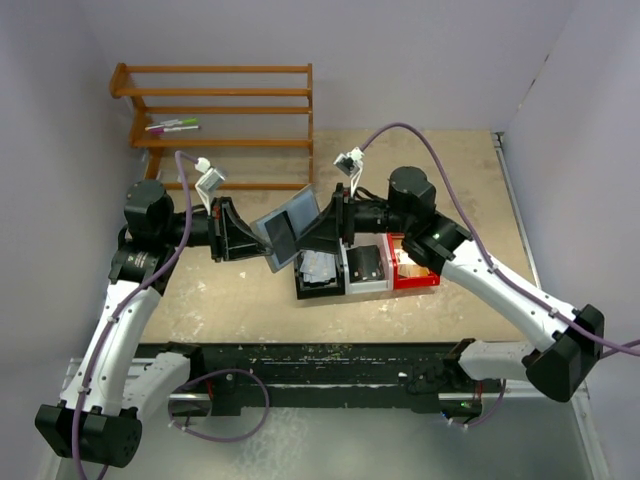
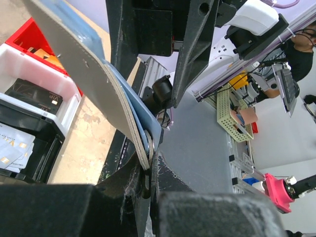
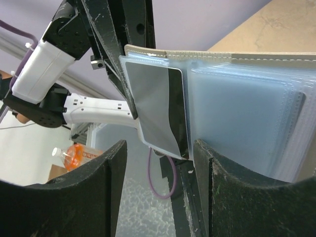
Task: Take the credit cards out of the card holder
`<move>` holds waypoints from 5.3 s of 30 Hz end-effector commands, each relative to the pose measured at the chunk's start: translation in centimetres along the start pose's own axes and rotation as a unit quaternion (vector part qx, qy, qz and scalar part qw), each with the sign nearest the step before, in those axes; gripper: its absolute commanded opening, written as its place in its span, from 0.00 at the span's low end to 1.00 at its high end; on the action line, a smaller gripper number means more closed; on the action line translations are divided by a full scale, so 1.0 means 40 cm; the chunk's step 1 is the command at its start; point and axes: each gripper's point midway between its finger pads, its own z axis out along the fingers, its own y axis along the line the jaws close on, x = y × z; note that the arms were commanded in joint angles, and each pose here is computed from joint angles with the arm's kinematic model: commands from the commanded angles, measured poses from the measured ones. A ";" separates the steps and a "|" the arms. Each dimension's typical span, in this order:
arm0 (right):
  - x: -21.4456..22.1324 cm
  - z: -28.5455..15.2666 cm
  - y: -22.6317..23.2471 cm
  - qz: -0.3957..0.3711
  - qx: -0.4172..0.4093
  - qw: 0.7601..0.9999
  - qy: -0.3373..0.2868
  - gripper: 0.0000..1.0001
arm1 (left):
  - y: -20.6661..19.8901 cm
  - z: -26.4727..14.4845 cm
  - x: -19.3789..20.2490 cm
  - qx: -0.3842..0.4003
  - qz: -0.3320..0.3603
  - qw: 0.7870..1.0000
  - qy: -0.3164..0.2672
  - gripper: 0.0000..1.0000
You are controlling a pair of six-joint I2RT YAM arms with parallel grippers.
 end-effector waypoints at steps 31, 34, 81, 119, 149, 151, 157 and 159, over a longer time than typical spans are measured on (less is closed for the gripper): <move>0.003 -0.036 0.197 -0.023 -0.191 0.981 -0.031 0.43 | -0.091 -0.014 -0.032 0.039 0.091 0.995 0.002 0.00; 0.007 -0.041 0.198 -0.019 -0.191 0.981 -0.035 0.40 | -0.089 -0.014 -0.031 0.037 0.091 0.995 0.002 0.00; -0.030 -0.045 0.147 0.017 -0.161 0.983 -0.086 0.03 | -0.108 -0.016 -0.043 0.043 0.098 0.994 -0.002 0.00; 0.025 -0.268 -0.148 0.047 0.163 0.983 -0.065 0.00 | -0.132 -0.021 -0.058 0.042 0.134 0.990 -0.001 0.00; 0.253 -0.290 -0.647 0.079 0.599 0.793 0.082 0.10 | -0.173 -0.027 -0.076 0.053 0.151 0.987 -0.004 0.00; 0.242 -0.294 -0.639 0.079 0.600 0.792 0.077 0.24 | -0.175 -0.027 -0.077 0.054 0.152 0.987 -0.003 0.00; 0.158 -0.296 -0.535 0.077 0.564 0.822 0.033 0.54 | -0.176 -0.026 -0.079 0.057 0.150 0.987 -0.004 0.00; 0.109 -0.271 -0.474 0.069 0.516 0.854 0.006 0.59 | -0.177 -0.027 -0.081 0.057 0.150 0.987 -0.004 0.00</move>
